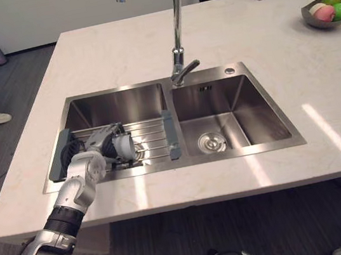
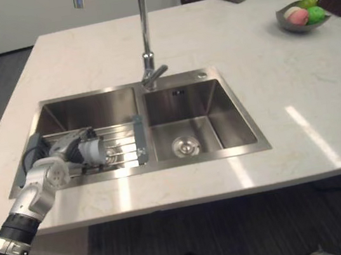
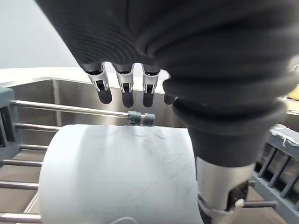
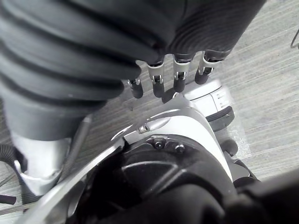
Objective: Walk over to the sink, pick up the cup, carry it to the dishwasher, place the cup inside the dishwasher, then close the dishwasher door
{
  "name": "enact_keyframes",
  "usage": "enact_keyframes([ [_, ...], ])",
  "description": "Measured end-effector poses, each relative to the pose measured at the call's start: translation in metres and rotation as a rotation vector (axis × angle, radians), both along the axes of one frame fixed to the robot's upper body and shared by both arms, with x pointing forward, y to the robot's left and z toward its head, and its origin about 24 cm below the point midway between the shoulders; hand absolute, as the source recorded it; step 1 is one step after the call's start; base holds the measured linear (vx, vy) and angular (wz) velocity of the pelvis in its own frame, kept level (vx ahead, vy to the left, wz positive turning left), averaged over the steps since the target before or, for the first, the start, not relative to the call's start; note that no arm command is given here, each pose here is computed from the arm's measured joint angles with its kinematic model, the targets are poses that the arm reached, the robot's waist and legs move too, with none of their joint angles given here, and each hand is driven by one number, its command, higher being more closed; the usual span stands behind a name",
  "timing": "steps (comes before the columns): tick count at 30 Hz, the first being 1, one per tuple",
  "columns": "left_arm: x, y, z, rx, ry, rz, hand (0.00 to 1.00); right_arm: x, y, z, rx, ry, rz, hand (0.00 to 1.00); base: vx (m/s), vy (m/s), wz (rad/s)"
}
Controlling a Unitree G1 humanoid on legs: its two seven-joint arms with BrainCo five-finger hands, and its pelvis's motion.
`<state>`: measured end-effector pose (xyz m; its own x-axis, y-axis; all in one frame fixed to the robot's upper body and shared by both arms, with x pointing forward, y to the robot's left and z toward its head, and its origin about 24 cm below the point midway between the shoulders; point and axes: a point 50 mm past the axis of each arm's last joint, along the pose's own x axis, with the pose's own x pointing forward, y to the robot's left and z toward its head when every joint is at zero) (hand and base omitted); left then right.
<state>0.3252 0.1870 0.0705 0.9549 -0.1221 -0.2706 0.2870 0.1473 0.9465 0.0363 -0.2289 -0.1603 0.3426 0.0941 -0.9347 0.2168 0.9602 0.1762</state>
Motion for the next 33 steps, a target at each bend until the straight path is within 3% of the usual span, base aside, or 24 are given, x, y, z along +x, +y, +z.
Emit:
enact_keyframes([
  [33, -0.006, 0.041, -0.047, 0.166, 0.152, 0.174, 0.0, -0.004, -0.006, 0.001, -0.012, -0.019, -0.043, 0.0, -0.01, -0.005, -0.03],
])
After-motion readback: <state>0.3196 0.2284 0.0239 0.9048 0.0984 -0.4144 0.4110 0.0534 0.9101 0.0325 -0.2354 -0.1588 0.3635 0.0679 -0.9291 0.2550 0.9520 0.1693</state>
